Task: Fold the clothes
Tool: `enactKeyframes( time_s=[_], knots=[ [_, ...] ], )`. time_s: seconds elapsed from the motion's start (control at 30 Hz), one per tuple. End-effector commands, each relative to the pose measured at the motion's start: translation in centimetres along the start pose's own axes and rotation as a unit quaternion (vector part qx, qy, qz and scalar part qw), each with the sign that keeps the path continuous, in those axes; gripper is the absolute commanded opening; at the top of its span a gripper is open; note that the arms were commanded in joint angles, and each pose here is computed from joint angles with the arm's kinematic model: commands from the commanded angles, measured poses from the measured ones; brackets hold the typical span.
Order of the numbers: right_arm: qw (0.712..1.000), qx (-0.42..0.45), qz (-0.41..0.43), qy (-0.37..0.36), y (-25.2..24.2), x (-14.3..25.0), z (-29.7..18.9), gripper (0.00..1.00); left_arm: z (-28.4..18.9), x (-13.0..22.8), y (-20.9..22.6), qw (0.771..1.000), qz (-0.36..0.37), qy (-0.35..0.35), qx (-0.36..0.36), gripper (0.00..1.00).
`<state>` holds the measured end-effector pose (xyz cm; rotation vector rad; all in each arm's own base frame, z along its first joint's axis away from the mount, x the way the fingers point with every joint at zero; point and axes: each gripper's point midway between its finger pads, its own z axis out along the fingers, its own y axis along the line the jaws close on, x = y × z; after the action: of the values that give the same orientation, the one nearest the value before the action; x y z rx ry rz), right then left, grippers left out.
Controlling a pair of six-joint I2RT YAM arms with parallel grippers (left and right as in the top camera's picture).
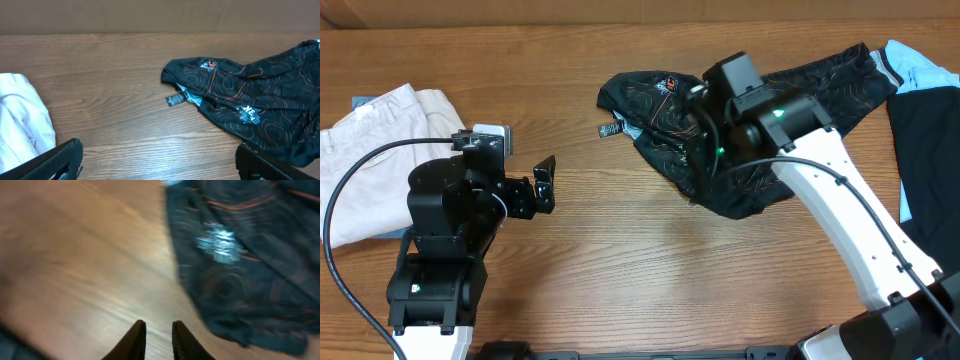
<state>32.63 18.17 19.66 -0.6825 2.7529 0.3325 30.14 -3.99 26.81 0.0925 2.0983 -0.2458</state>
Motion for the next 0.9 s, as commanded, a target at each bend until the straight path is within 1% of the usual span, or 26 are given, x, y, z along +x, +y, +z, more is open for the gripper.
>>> enactKeyframes(
  time_s=[0.0, 0.1, 0.2, 0.3, 0.33, 0.37, 0.47, 0.57, 0.6, 0.63, 0.7, 0.73, 0.77, 0.8, 0.87],
  knots=[
    [0.997, 0.037, 0.047, 0.041, -3.0, 1.3, 2.0, 0.35, -0.5, -1.1, -0.1, 1.0, 0.007, -0.014, 0.003, 1.0],
    [0.996, 0.004, 0.053, 0.077, -2.0, 3.1, 4.2, 0.43, -0.4, -1.1, -0.1, 1.0, 0.007, -0.014, 0.003, 1.0],
    [0.991, 0.0, 0.063, 0.12, -2.2, 6.0, 7.1, 0.53, -0.4, -1.1, -0.1, 1.0, 0.007, -0.014, 0.003, 1.0],
    [0.987, 0.0, 0.068, 0.144, -2.5, 8.3, 9.6, 0.56, -0.4, -1.1, -0.1, 1.0, 0.007, -0.014, 0.003, 1.0],
    [0.987, 0.0, 0.069, 0.146, -2.6, 8.7, 10.1, 0.57, -0.4, -1.1, -0.1, 1.0, 0.007, -0.014, 0.003, 1.0],
    [0.987, 0.0, 0.068, 0.145, -2.8, 9.6, 11.7, 0.61, -0.4, -1.1, -0.1, 1.0, 0.007, -0.014, 0.003, 1.0],
    [0.99, 0.0, 0.066, 0.129, -3.2, 10.5, 14.0, 0.64, -0.4, -1.1, -0.1, 1.0, 0.007, -0.014, 0.003, 1.0],
    [0.991, 0.003, 0.063, 0.116, -3.5, 11.1, 15.4, 0.65, -0.4, -1.1, -0.1, 1.0, 0.007, -0.014, 0.003, 1.0],
    [0.992, 0.014, 0.061, 0.111, -3.9, 11.3, 15.8, 0.62, -0.4, -1.1, -0.1, 1.0, 0.007, -0.014, 0.003, 1.0],
    [0.992, 0.024, 0.059, 0.107, -4.3, 11.3, 16.0, 0.57, -0.4, -1.1, -0.1, 1.0, 0.007, -0.014, 0.003, 1.0],
    [0.994, 0.049, 0.053, 0.081, -5.3, 10.4, 16.5, 0.33, -0.4, -1.1, -0.1, 1.0, 0.007, -0.014, 0.003, 1.0],
    [0.995, 0.054, 0.051, 0.07, -5.6, 9.9, 16.5, 0.23, -0.4, -1.1, -0.1, 1.0, 0.007, -0.014, 0.003, 1.0],
    [0.995, 0.056, 0.051, 0.064, -5.6, 9.5, 16.6, 0.22, -0.4, -1.1, -0.1, 1.0, 0.007, -0.014, 0.003, 1.0],
    [0.995, 0.058, 0.05, 0.06, -5.7, 9.4, 16.6, 0.19, -0.4, -1.1, -0.1, 1.0, 0.007, -0.014, 0.003, 1.0],
    [0.995, 0.06, 0.049, 0.055, -5.8, 9.1, 16.6, 0.06, -0.5, -1.1, -0.1, 1.0, 0.007, -0.013, 0.003, 1.0]
  ],
)
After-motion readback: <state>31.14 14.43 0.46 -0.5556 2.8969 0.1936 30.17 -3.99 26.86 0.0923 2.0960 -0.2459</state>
